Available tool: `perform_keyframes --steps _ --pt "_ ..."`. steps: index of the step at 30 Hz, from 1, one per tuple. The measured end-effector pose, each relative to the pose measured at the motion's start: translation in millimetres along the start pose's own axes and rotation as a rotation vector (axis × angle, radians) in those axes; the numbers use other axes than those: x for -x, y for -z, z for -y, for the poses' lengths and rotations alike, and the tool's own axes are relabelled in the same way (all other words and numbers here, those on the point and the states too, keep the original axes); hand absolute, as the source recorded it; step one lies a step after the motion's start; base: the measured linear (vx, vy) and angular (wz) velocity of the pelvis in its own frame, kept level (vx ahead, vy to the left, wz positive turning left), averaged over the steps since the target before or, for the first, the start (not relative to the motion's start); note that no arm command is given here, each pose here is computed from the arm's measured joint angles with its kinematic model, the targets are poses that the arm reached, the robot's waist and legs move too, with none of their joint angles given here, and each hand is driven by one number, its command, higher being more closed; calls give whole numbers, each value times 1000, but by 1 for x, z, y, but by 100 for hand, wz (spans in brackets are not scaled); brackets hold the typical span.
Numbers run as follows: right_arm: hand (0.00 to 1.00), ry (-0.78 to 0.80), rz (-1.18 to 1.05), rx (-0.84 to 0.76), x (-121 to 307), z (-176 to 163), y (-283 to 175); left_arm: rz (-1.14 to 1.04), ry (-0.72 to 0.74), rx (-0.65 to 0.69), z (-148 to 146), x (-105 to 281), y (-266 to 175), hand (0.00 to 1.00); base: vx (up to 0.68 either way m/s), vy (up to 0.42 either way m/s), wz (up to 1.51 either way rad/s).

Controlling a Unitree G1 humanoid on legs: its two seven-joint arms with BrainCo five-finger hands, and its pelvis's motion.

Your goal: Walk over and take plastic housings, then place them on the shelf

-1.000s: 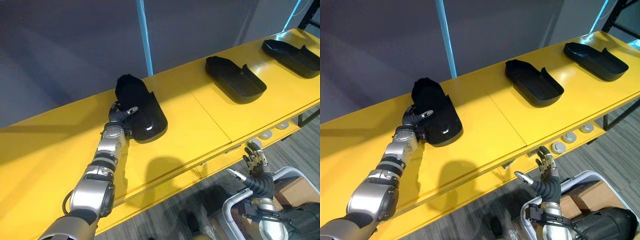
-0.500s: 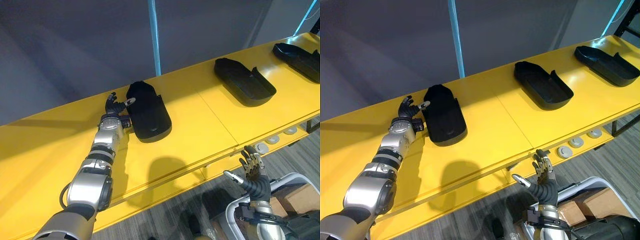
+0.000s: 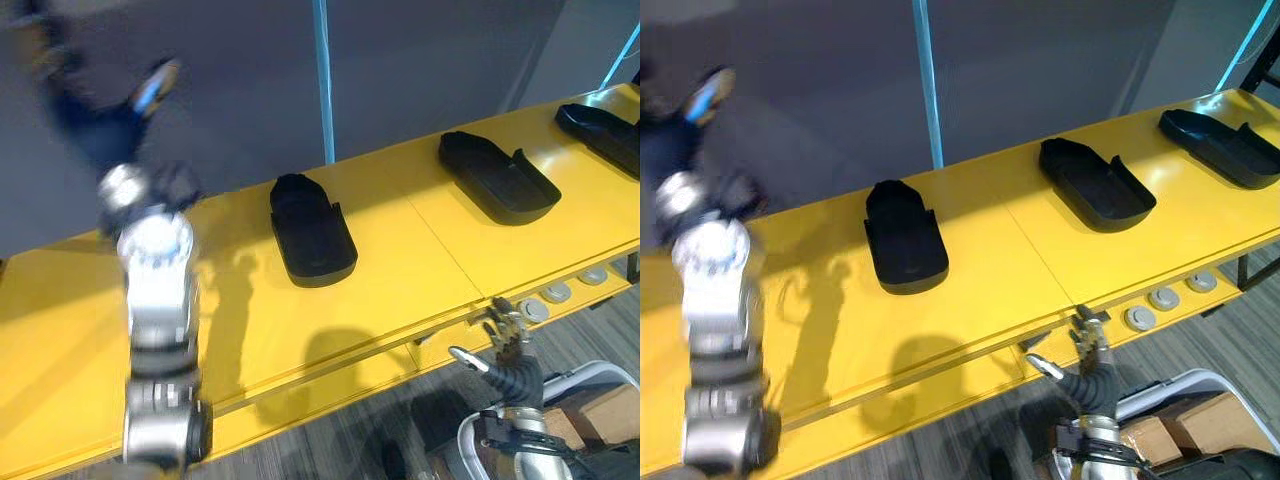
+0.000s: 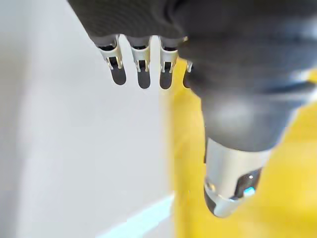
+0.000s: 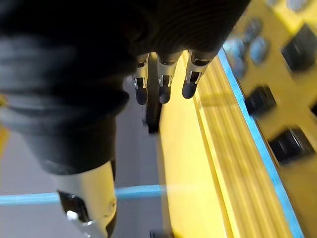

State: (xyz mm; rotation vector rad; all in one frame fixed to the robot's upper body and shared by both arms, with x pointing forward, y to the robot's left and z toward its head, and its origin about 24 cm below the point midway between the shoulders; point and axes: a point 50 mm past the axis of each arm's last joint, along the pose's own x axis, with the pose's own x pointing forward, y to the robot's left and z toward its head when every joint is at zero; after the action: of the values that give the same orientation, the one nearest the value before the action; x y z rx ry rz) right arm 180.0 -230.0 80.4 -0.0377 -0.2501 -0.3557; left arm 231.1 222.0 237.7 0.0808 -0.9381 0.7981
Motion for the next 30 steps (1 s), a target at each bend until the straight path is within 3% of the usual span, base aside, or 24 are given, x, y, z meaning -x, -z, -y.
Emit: perform_keyframes --steps 2,5,9,13,19,23,26,30 --pt "0 64 34 33 -6 9 -3 -153 55 -37 -16 53 8 0 -75 18 -70" --pt "0 155 16 20 7 17 1 -193 203 89 5 82 -2 0 -105 134 -77" --pt "0 236 26 17 16 24 -5 -190 331 179 21 97 -7 0 -140 197 -192" --pt "0 268 53 -22 9 17 -7 -272 302 141 13 98 14 0 -79 78 -213" --pt "0 215 85 41 -1 5 -10 -352 315 203 15 103 24 0 6 -177 -111" --pt "0 65 46 51 -7 -18 0 -399 307 233 20 109 27 0 68 -325 -78" --pt "0 -49 63 24 -10 -41 -2 -417 310 232 20 111 30 0 77 -273 -87" --pt "0 -68 23 32 -20 -51 12 -496 342 201 24 125 46 0 7 -29 -11"
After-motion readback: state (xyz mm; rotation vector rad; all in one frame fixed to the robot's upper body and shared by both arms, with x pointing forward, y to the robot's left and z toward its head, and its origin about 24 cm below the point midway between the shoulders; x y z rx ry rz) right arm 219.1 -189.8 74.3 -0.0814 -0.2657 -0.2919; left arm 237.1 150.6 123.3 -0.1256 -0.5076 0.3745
